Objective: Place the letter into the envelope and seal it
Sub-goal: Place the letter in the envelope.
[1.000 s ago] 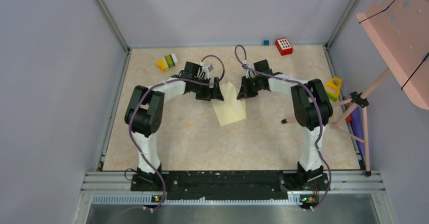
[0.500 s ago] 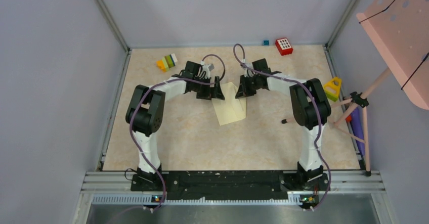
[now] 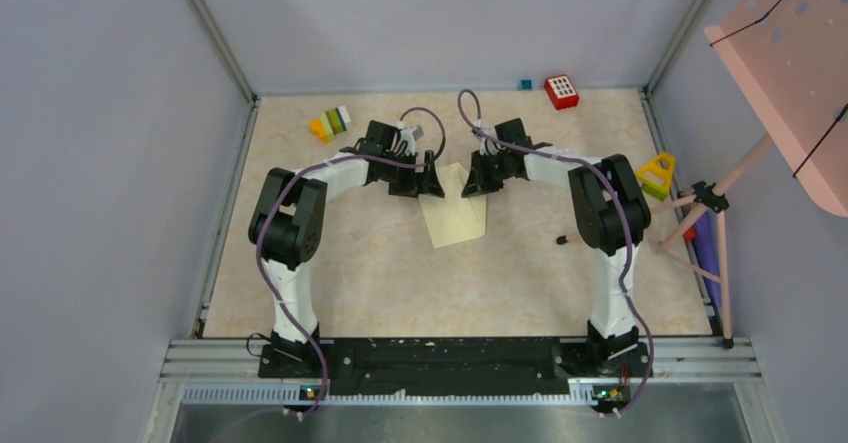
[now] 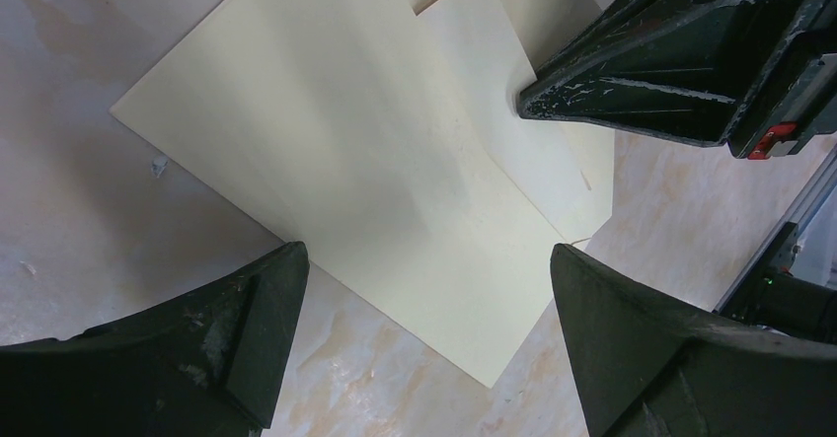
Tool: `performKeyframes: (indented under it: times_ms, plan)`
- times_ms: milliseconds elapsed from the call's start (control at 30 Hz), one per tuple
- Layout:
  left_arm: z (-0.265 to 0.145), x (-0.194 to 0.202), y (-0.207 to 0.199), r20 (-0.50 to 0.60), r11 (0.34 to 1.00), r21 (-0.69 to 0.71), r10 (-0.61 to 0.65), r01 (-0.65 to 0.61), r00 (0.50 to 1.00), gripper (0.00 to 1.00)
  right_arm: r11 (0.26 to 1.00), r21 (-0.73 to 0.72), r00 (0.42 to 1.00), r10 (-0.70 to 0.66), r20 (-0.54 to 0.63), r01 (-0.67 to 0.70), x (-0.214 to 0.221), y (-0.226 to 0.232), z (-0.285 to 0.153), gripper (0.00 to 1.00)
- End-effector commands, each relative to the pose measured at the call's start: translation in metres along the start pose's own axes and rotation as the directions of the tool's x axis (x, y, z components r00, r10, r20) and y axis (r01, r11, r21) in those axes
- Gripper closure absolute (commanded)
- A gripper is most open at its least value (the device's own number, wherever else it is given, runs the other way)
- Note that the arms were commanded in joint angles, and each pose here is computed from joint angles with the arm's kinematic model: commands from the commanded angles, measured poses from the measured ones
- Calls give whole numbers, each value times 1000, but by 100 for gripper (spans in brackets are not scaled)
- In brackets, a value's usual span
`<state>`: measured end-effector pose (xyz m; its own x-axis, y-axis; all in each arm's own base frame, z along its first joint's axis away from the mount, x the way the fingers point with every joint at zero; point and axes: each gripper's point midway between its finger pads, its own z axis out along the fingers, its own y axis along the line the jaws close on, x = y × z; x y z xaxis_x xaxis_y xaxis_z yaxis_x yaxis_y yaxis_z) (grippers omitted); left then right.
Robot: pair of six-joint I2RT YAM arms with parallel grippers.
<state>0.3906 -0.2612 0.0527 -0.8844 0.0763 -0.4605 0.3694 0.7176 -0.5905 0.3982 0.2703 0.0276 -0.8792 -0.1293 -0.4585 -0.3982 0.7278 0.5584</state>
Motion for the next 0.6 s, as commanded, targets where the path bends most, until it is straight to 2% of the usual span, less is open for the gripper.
performKeyframes:
  times_ms: [0,567]
  plan:
    - [8,9,0,-20,1000,-3,-4,4,1000,2,999,-38,1000,-18,20,19,-8,13,6,100]
    - [8,10,-6,-15,1000,7,-2,2,1000,2,998,-64,1000,-14,1,14,0,24,10,100]
